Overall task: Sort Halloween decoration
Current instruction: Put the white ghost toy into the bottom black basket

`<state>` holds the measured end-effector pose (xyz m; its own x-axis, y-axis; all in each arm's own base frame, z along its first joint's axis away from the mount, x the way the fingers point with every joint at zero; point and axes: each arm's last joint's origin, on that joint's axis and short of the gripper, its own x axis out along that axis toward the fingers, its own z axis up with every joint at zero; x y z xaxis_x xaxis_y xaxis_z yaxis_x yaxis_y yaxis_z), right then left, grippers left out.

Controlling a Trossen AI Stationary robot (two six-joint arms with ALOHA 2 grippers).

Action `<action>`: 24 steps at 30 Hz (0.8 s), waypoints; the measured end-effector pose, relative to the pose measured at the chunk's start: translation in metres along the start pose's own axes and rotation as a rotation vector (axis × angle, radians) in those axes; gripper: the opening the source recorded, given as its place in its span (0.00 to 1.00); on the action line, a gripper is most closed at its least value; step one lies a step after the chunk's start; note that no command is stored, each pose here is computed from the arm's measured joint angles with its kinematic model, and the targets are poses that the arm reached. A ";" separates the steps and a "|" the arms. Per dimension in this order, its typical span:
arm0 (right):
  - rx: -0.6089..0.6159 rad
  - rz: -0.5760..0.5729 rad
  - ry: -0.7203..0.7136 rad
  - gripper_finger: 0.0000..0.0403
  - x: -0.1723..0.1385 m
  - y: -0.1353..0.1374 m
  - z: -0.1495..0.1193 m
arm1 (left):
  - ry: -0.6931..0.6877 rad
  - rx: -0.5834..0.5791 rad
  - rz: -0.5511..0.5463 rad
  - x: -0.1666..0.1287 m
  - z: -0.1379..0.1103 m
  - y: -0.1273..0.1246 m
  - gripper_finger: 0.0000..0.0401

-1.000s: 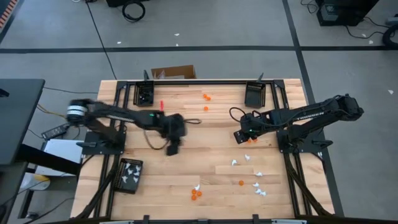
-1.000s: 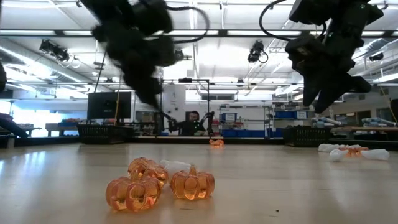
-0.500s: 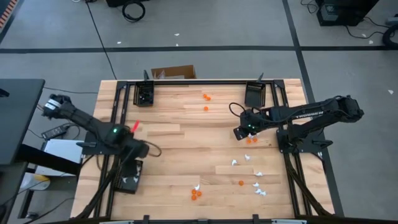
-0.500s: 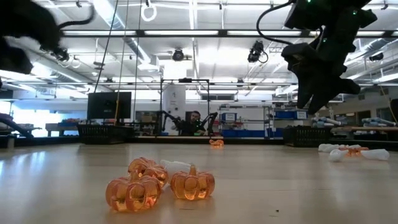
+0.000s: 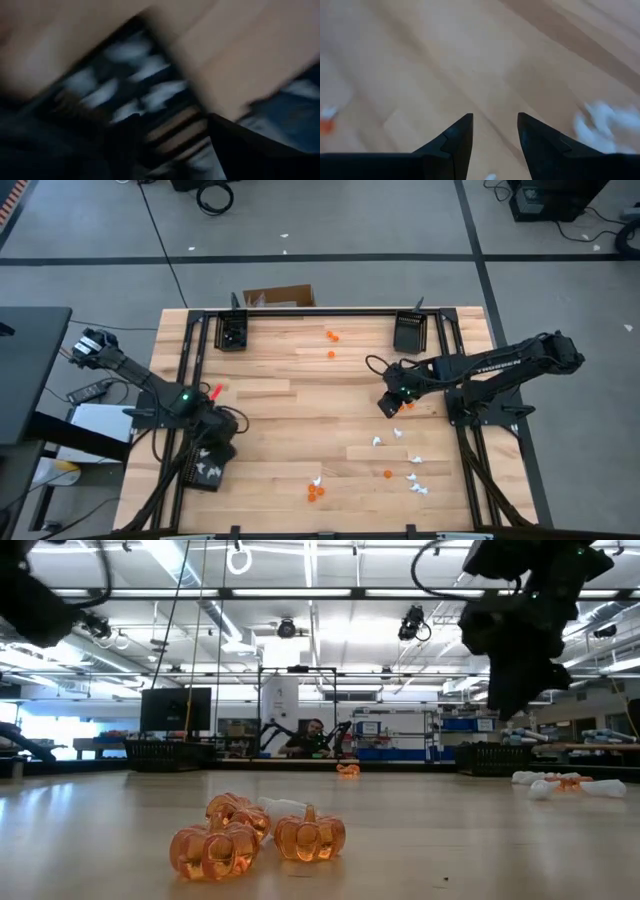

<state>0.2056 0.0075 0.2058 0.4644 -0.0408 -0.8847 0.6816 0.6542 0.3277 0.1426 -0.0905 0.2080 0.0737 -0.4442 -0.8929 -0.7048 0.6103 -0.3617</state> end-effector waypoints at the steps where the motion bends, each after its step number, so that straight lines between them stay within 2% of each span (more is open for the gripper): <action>1: -0.064 0.027 -0.016 0.40 0.000 0.004 0.000 | -0.055 0.013 -0.064 -0.001 0.005 -0.006 0.62; 3: -0.171 0.074 -0.054 0.40 -0.001 0.009 0.002 | -0.242 0.078 -0.191 -0.005 0.015 -0.021 0.62; 5: -0.234 0.116 -0.101 0.40 -0.001 0.014 0.006 | -0.484 0.225 -0.295 -0.012 0.024 -0.037 0.60; 7: -0.267 0.140 -0.135 0.40 -0.002 0.017 0.009 | -0.688 0.397 -0.333 -0.015 0.033 -0.053 0.58; 9: -0.284 0.145 -0.147 0.40 -0.002 0.017 0.010 | -0.803 0.577 -0.333 -0.012 0.041 -0.066 0.55; 11: -0.300 0.142 -0.146 0.40 -0.002 0.017 0.010 | -0.874 0.717 -0.334 -0.005 0.047 -0.078 0.52; 12: -0.304 0.139 -0.144 0.40 -0.002 0.016 0.010 | -0.895 0.748 -0.337 -0.001 0.052 -0.083 0.51; 14: -0.291 0.136 -0.128 0.40 -0.002 0.016 0.008 | -0.916 0.746 -0.345 0.011 0.063 -0.090 0.49; 18: -0.124 0.123 -0.044 0.40 -0.002 0.019 -0.006 | -0.953 0.692 -0.374 0.034 0.088 -0.098 0.48; 20: -0.048 0.092 -0.049 0.40 -0.003 0.022 -0.015 | -0.979 0.717 -0.376 0.044 0.097 -0.101 0.47; 24: 0.079 0.066 -0.111 0.40 -0.006 0.031 -0.032 | -0.987 0.976 -0.295 0.057 0.103 -0.113 0.47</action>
<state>0.2059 0.0526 0.2105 0.5665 -0.0860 -0.8196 0.6880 0.5968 0.4129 0.2995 -0.1171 0.1707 0.8711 -0.2472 -0.4243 0.1555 0.9585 -0.2390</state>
